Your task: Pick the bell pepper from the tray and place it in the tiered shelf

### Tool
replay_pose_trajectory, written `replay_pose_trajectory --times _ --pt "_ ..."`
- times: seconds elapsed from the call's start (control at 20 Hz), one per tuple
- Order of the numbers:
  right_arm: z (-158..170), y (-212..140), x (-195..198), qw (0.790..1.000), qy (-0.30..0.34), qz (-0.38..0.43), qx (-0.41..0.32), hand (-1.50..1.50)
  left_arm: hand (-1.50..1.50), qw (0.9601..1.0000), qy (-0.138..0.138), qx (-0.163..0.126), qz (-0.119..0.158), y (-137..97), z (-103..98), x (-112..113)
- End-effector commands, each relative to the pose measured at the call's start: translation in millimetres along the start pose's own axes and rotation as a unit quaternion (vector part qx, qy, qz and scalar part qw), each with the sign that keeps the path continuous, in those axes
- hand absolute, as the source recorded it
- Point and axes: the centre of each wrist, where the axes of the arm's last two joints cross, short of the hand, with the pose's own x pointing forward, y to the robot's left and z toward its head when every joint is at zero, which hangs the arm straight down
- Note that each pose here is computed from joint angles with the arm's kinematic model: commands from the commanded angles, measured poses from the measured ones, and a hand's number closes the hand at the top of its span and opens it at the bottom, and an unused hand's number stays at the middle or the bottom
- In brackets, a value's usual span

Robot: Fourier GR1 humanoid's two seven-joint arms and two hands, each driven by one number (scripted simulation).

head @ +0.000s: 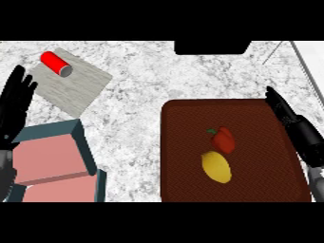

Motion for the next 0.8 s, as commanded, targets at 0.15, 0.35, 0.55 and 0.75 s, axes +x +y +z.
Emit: replay_pose_trajectory --times 0.15,0.35,0.55,0.75 --pt "-75 -6 60 0.983 -0.131 -0.032 0.126 1.5 0.0 0.9984 0.002 -0.057 -0.002 -26 -5 7" --pt "-120 -15 55 0.997 -0.061 -0.018 0.052 1.5 0.0 0.9939 0.027 -0.106 0.015 -45 -11 4" --pt "-112 -3 28 0.958 -0.096 -0.201 0.18 -1.5 0.0 0.9931 0.033 -0.111 0.018 -55 -2 8" --pt "-127 -53 50 0.936 -0.145 -0.184 0.263 -1.5 0.0 0.9939 0.037 -0.102 0.022 -48 -5 -1"
